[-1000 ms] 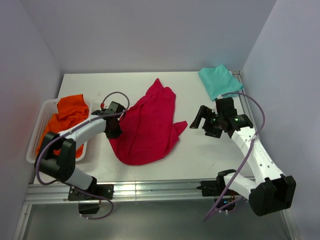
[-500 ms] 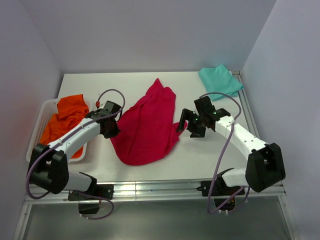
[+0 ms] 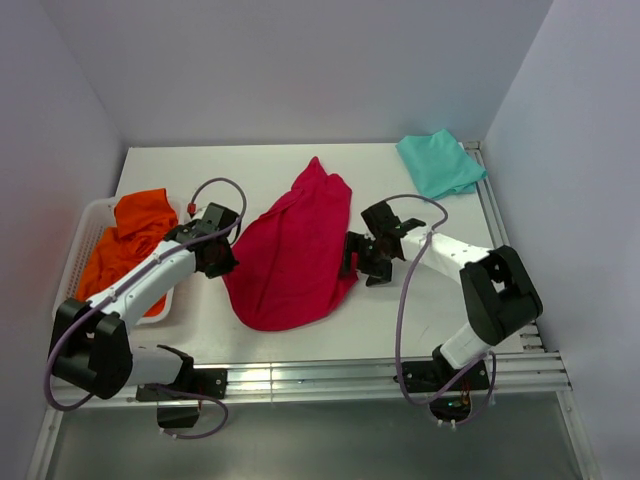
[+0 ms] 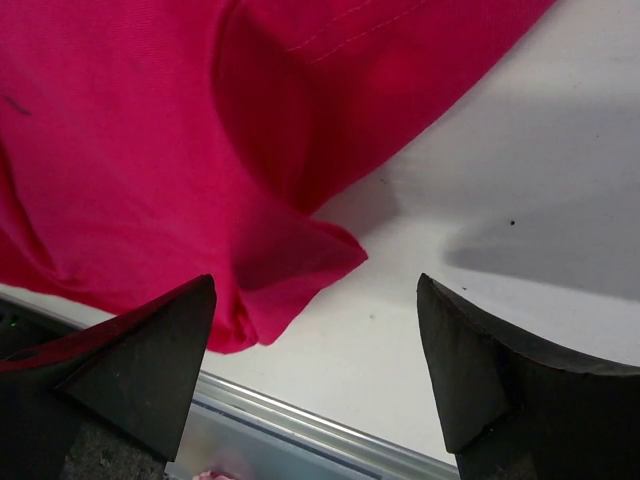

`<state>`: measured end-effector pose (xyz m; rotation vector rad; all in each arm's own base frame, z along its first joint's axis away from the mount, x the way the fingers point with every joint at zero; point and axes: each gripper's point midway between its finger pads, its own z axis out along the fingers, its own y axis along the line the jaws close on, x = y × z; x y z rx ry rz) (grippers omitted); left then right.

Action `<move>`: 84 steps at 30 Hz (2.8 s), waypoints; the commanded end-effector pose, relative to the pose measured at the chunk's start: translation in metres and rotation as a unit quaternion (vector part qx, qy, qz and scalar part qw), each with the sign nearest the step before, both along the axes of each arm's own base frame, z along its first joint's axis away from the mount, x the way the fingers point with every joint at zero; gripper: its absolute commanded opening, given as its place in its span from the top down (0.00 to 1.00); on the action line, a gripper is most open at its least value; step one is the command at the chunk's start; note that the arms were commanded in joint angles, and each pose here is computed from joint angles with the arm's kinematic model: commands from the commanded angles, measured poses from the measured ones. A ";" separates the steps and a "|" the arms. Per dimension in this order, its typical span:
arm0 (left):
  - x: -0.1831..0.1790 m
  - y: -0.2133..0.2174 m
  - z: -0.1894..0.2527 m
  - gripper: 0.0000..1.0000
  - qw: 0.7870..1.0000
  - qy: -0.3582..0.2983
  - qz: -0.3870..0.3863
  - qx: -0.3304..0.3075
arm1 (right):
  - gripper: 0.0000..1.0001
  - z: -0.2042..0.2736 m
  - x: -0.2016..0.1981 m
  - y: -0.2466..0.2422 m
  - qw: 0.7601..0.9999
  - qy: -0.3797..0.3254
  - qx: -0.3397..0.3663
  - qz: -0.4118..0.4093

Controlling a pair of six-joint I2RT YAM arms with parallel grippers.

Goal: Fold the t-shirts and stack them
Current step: Flatten the tshirt out

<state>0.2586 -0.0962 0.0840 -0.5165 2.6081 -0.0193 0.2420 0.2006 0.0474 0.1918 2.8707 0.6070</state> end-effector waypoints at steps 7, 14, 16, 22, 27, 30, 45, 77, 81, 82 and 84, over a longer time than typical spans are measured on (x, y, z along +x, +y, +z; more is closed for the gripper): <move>-0.002 0.000 0.010 1.00 1.000 -0.015 0.001 -0.008 | 0.13 0.002 0.021 0.009 1.000 -0.028 -0.005 0.002; -0.001 -0.002 0.009 1.00 1.000 -0.016 -0.004 -0.011 | 0.25 -0.007 0.024 0.010 1.000 -0.021 -0.011 -0.003; -0.002 -0.002 0.008 1.00 1.000 -0.013 -0.005 -0.011 | 0.30 -0.007 0.027 0.012 1.000 -0.023 -0.009 -0.005; 0.000 -0.002 0.010 1.00 1.000 -0.016 -0.011 -0.007 | 0.40 -0.010 0.030 0.014 1.000 -0.020 -0.014 -0.006; 0.000 -0.003 0.010 1.00 1.000 -0.017 -0.015 -0.008 | 0.47 -0.010 0.029 0.013 1.000 -0.022 -0.016 -0.011; 0.001 -0.002 0.011 1.00 1.000 -0.018 -0.017 -0.005 | 0.48 -0.009 0.027 0.011 0.999 -0.021 -0.020 -0.013; 0.009 0.007 0.060 1.00 0.998 -0.069 -0.002 0.004 | 1.00 0.058 0.025 -0.017 0.994 -0.094 -0.052 -0.033; -0.140 0.056 0.493 1.00 0.807 -0.548 -0.043 -0.216 | 1.00 0.488 -0.188 -0.221 0.760 -0.605 0.082 -0.224; -0.154 0.052 0.521 1.00 0.775 -0.581 -0.066 -0.240 | 1.00 0.517 -0.191 -0.211 0.742 -0.631 0.105 -0.199; -0.149 0.049 0.523 1.00 0.773 -0.584 -0.068 -0.238 | 1.00 0.520 -0.190 -0.205 0.742 -0.634 0.112 -0.184; -0.132 0.044 0.509 1.00 0.786 -0.572 -0.067 -0.225 | 1.00 0.519 -0.173 -0.192 0.746 -0.633 0.111 -0.172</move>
